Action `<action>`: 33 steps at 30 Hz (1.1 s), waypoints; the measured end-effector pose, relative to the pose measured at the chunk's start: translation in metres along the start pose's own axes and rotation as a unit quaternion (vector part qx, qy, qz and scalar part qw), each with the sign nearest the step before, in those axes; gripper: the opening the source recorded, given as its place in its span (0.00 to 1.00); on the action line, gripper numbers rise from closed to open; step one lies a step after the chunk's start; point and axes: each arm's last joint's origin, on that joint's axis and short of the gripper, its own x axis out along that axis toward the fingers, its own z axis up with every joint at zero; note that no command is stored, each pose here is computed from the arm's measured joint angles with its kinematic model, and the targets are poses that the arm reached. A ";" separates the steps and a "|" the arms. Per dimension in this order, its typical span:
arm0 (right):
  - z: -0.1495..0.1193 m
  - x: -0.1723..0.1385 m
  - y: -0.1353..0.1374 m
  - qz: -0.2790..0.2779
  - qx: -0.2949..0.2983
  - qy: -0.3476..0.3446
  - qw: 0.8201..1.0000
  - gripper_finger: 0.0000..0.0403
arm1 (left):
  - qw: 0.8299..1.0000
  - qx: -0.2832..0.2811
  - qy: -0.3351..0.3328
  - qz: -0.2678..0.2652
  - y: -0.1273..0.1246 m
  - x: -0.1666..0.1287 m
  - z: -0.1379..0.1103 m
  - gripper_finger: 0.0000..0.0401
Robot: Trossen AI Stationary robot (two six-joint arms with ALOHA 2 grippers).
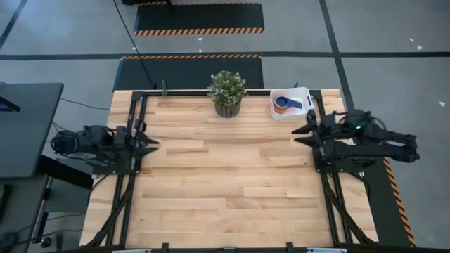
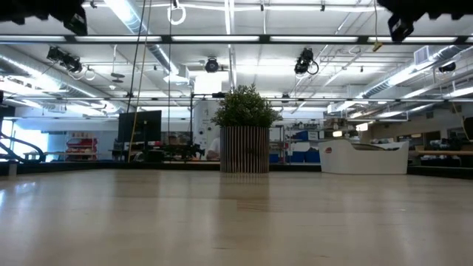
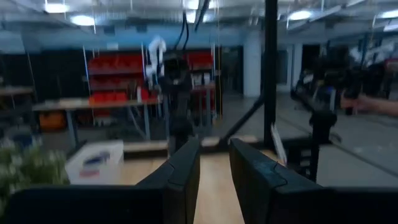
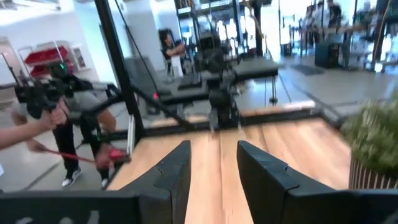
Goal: Nest measuring cups in basket
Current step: Return to Home Position
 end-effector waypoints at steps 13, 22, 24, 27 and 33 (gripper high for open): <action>-0.058 0.026 -0.018 -0.053 0.024 0.050 0.997 0.34 | 0.998 -0.031 0.061 0.000 -0.005 0.010 -0.049 0.24; -0.070 0.034 -0.026 -0.127 0.023 0.085 0.988 0.34 | 0.992 -0.028 0.083 0.088 -0.002 0.012 -0.078 0.24; -0.072 0.036 -0.028 -0.157 0.018 0.089 0.983 0.34 | 0.990 -0.017 0.094 0.104 -0.001 0.012 -0.081 0.24; -0.074 0.038 -0.031 -0.178 -0.008 0.101 0.979 0.34 | 0.989 0.006 0.098 0.107 -0.001 0.012 -0.081 0.24; -0.076 0.041 -0.031 -0.170 -0.044 0.118 0.977 0.34 | 0.988 0.025 0.108 0.104 -0.001 0.011 -0.083 0.24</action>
